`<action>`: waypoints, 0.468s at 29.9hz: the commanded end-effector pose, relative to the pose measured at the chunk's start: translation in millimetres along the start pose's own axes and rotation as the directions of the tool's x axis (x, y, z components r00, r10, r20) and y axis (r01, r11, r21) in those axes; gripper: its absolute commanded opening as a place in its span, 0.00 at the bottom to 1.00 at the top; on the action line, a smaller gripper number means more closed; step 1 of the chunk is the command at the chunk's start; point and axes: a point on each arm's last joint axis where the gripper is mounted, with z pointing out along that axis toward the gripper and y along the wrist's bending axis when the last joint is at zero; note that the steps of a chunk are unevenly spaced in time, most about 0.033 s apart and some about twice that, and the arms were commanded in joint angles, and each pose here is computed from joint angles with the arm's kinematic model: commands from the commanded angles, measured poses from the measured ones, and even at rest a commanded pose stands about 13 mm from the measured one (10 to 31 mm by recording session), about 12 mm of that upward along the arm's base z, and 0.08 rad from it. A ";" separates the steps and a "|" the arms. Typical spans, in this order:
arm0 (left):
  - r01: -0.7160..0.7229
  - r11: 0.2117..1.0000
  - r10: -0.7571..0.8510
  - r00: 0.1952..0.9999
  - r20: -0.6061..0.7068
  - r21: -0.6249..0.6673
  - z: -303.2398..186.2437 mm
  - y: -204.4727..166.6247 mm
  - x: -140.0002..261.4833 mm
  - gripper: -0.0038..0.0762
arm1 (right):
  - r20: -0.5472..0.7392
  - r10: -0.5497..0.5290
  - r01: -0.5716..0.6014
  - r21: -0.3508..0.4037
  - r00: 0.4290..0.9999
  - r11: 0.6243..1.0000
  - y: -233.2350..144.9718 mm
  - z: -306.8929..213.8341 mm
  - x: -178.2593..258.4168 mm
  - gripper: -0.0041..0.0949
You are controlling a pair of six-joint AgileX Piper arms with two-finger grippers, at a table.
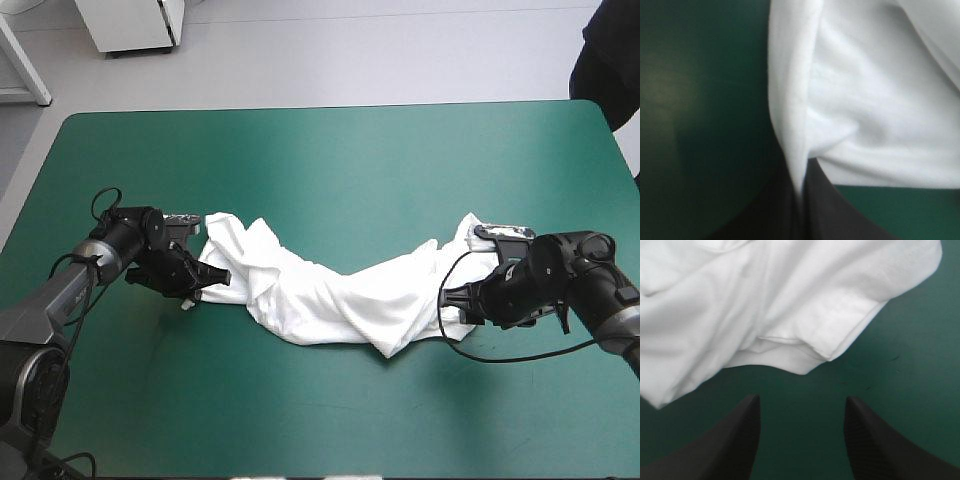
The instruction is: Fold the cloth
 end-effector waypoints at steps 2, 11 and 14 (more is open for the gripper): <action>-0.010 1.000 0.011 0.998 0.069 -0.005 -14.9 -1.2 -4.6 0.02 | 0.017 -0.014 0.013 0.027 1.000 1.000 0.0 14.5 -2.9 0.53; -0.009 1.000 0.009 0.998 0.069 -0.003 -14.9 -1.4 -4.6 0.02 | -0.046 -0.023 0.024 0.029 0.999 0.999 17.3 53.9 -8.7 0.53; -0.010 1.000 0.010 0.998 0.065 -0.004 -14.9 -1.3 -4.2 0.02 | -0.054 0.001 0.002 0.045 0.999 0.999 17.7 68.2 -12.9 0.53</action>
